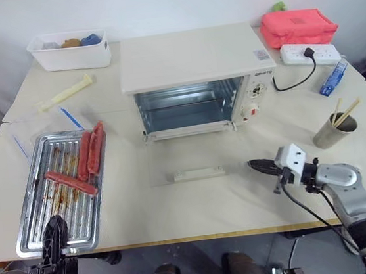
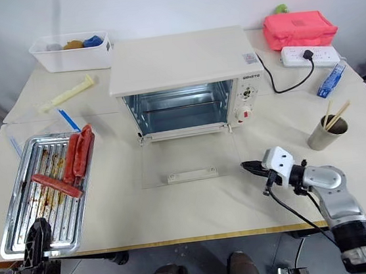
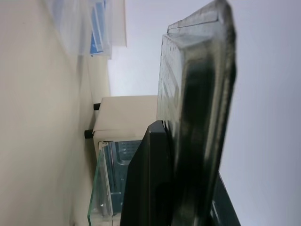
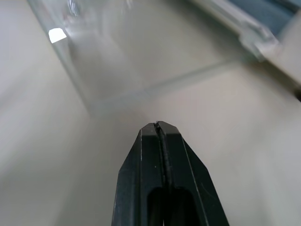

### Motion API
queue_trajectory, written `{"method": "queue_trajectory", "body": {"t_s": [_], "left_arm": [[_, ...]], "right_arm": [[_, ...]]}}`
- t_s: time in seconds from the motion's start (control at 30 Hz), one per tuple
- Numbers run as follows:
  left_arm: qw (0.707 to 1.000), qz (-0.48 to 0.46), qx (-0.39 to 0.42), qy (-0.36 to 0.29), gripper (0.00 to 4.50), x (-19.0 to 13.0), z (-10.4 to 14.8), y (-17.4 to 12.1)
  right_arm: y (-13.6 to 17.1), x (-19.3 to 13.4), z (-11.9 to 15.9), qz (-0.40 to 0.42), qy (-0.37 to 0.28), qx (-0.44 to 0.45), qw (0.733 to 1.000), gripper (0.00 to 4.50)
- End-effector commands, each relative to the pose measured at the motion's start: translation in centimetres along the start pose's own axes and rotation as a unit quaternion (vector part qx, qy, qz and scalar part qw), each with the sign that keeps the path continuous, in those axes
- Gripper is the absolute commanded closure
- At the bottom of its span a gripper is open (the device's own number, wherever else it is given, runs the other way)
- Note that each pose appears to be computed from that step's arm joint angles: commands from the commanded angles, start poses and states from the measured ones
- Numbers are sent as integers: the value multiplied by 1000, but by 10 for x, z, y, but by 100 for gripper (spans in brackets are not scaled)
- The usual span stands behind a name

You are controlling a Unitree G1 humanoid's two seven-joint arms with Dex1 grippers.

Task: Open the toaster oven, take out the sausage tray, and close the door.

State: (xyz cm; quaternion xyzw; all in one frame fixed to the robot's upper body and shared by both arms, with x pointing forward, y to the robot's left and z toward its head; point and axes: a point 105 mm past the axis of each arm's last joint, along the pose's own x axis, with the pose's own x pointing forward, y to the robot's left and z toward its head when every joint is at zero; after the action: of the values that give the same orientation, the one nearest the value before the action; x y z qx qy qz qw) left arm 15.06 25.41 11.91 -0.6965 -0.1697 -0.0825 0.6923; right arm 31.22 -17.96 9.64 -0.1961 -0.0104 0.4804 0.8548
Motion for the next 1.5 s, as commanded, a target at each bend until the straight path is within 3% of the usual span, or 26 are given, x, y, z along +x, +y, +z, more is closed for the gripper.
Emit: {"method": "queue_trajectory", "body": {"t_s": [0.03, 0.33, 0.53, 0.67, 0.77, 0.9, 1.03, 1.1, 1.27, 1.37, 1.43, 1.5], "left_arm": [[999, -31, -13, -5, 450, 12, -5, -12], [999, -33, -25, -32, 450, 27, -5, -14], [999, -41, -7, -27, 450, 28, -4, -21], [999, -46, -6, -13, 450, 28, -10, -25], [998, -48, -4, 38, 450, 29, -26, -29], [994, -32, -4, 100, 450, 24, -41, -26], [987, -20, 5, 158, 450, 22, -49, -22], [982, -17, 9, 187, 450, 22, -51, -20], [950, 3, 9, 313, 450, 21, -58, -6], [914, 9, -11, 404, 450, 36, -64, 5], [899, 8, -21, 438, 450, 47, -65, 8], [881, 6, -37, 471, 450, 64, -71, 11]], "right_arm": [[3, 1, 15, 34, -52, 23, 998, 448], [-1, 0, 54, 31, -115, 35, 992, 448], [-32, -3, 123, -26, -219, 48, 974, 448], [-42, -5, 145, -42, -255, 69, 963, 448], [-41, -10, 150, -38, -248, 70, 965, 448], [-23, -22, 135, 4, -189, 51, 981, 448], [-8, -45, 113, 23, -126, 42, 991, 359], [-3, -54, 104, 21, -102, 30, 994, 283], [10, -82, 90, -13, -56, 10, 998, 129], [29, -96, 84, -34, -30, -2, 999, 40], [36, -101, 82, -44, -20, -1, 999, 7], [42, -107, 82, -64, -12, 2, 998, 7]]}}
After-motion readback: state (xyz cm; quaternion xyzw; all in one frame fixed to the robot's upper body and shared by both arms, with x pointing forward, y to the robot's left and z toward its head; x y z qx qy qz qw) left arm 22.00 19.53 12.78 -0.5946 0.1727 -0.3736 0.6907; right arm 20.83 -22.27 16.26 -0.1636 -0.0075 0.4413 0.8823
